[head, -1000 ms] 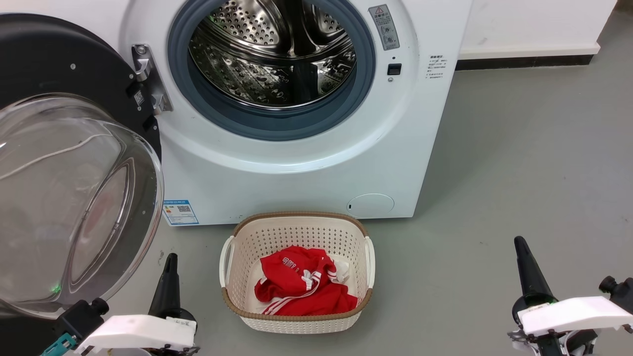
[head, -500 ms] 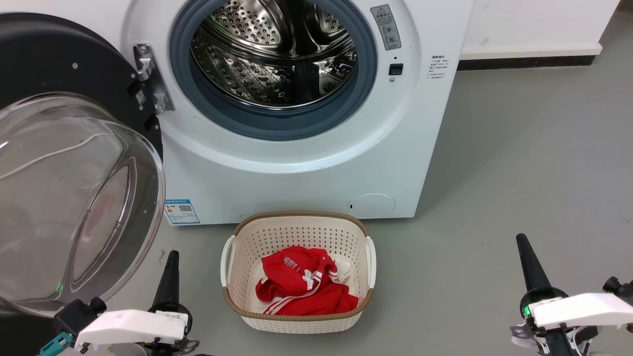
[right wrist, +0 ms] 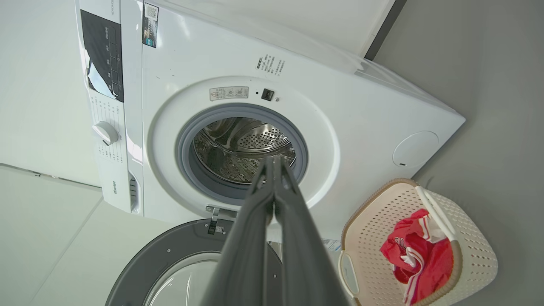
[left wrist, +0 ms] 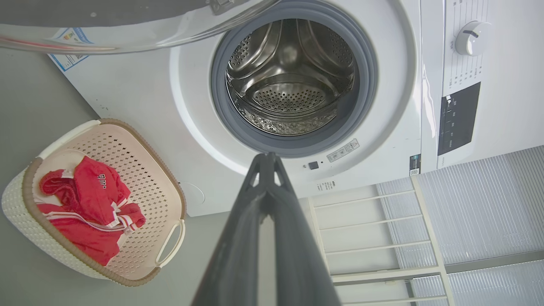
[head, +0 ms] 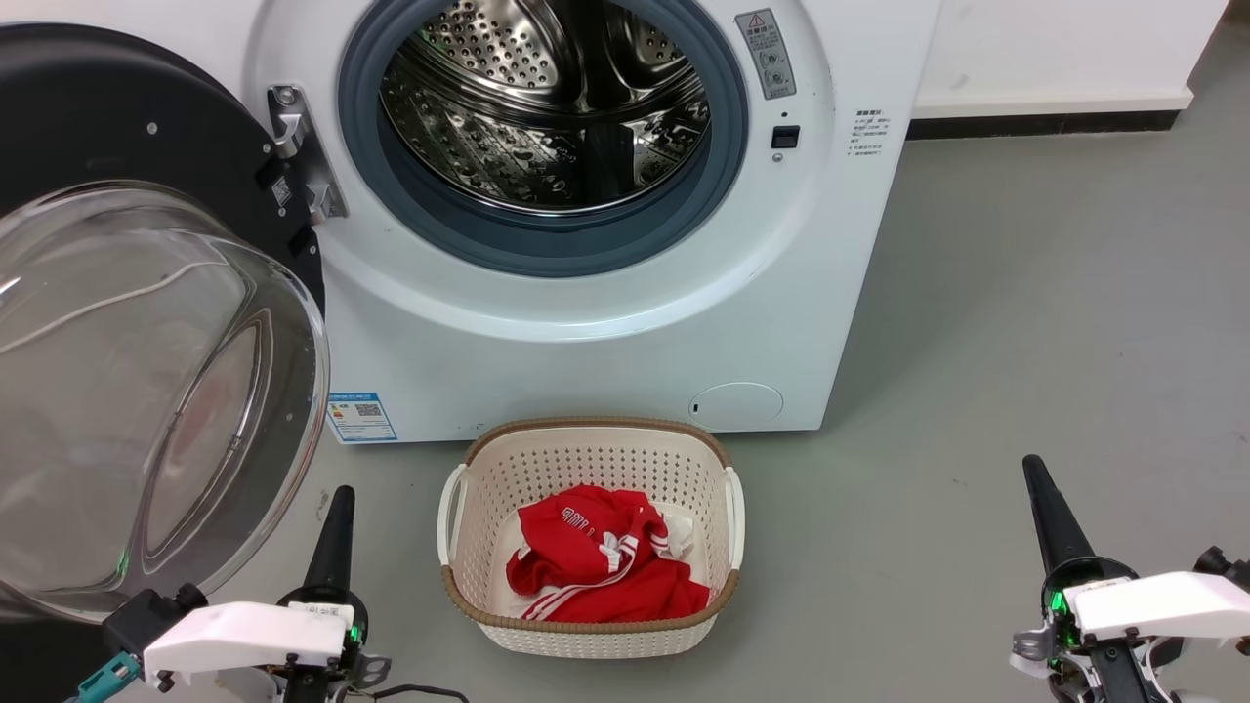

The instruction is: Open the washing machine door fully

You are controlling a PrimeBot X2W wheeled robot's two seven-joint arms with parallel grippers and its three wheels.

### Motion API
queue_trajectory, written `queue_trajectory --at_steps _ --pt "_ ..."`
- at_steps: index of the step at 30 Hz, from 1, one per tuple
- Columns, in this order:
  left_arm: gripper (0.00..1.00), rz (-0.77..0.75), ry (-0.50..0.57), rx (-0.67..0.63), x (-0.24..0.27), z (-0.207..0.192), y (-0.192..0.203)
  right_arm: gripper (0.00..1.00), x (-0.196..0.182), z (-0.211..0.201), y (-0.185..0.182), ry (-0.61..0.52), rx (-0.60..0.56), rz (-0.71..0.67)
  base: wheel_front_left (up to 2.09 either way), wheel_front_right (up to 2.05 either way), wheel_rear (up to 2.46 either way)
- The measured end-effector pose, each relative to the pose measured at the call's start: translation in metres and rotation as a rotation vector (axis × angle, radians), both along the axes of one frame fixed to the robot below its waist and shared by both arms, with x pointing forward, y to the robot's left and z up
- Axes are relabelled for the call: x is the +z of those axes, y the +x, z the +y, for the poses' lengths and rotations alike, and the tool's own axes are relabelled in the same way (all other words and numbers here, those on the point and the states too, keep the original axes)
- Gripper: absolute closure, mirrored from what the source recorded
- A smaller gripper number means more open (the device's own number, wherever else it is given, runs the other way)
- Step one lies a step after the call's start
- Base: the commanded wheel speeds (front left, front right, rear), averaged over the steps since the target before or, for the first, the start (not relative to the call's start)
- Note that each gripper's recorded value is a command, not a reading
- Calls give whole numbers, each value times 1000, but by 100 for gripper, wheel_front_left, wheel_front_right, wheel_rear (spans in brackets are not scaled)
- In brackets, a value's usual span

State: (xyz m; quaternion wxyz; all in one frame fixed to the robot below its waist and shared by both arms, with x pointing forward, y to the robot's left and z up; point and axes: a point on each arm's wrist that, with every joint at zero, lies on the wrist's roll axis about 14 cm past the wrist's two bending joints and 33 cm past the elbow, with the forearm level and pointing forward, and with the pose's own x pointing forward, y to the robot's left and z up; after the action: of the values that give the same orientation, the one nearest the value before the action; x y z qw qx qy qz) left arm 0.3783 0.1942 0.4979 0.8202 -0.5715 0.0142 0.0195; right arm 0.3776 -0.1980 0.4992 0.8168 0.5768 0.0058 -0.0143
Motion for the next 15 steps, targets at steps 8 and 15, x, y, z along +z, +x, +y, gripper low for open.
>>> queue_trajectory --at_steps 8,15 --pt "100 1 -65 -2 0 1 1 100 -1 -1 1 63 0 3 0 0 0" --pt "100 -6 -127 -4 1 1 3 100 1 -1 3 121 0 -2 0 0 0"
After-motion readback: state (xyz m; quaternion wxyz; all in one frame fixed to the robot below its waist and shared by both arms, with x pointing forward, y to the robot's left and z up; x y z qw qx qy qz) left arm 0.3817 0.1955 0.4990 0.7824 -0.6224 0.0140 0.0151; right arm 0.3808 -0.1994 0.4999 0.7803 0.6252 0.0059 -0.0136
